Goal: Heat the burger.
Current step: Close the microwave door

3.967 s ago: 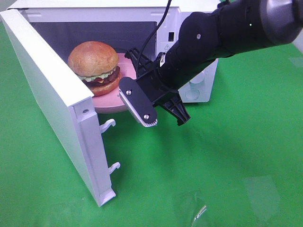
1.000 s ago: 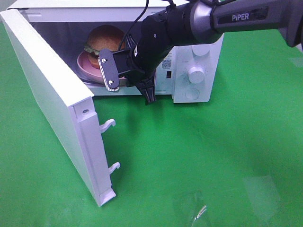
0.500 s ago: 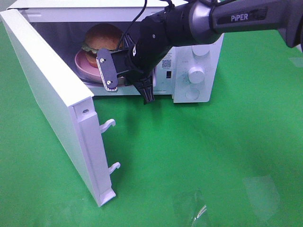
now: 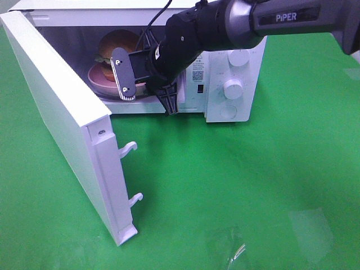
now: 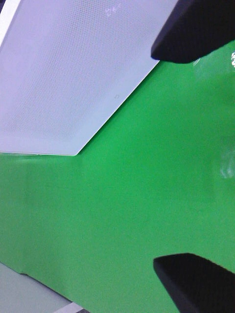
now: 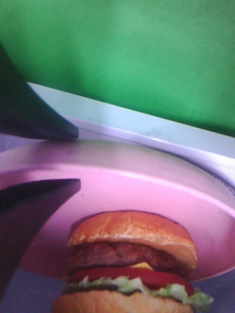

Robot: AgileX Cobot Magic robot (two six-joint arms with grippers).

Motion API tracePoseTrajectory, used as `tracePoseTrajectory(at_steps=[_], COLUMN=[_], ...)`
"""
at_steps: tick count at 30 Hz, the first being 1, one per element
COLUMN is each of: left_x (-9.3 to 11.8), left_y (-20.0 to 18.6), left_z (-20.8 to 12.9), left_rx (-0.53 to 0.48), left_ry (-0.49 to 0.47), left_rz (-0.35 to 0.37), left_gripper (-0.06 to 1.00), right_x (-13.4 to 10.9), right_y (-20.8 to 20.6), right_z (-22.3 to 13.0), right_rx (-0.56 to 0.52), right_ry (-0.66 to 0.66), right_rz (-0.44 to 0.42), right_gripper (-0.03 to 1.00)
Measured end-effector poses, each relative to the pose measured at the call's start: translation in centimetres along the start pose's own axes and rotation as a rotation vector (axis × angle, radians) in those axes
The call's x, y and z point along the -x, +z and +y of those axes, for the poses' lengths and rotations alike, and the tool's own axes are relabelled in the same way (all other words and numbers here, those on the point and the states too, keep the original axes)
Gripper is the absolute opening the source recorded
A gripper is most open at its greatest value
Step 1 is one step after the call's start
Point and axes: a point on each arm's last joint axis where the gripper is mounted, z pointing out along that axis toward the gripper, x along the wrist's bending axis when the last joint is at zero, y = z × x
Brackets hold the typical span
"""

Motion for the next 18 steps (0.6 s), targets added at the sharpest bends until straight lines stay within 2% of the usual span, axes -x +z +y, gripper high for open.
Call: tracePoseTrajectory(at_steps=[2,4,12,18], left_x=[0.0,0.0,0.0,0.0], left_y=[0.0,0.0,0.0,0.0], left_z=[0.0,0.0,0.0,0.0], left_rx=[0.000,0.000,0.000,0.000], left_ry=[0.000,0.000,0.000,0.000], left_rz=[0.000,0.000,0.000,0.000], left_gripper=[0.97,0.97,0.97,0.97], right_x=[0.0,0.1,-0.3,-1.4], right_y=[0.0,-0.1,-1.2,-2.0], right_z=[0.0,0.0,0.0,-0.3], right_rx=[0.000,-0.001,-0.004,-0.013], right_ry=[0.027,0.039,0.037,0.032], right_rz=[0.000,0.000,0.013,0.051], right_gripper=[0.38,0.41,0.47,0.50])
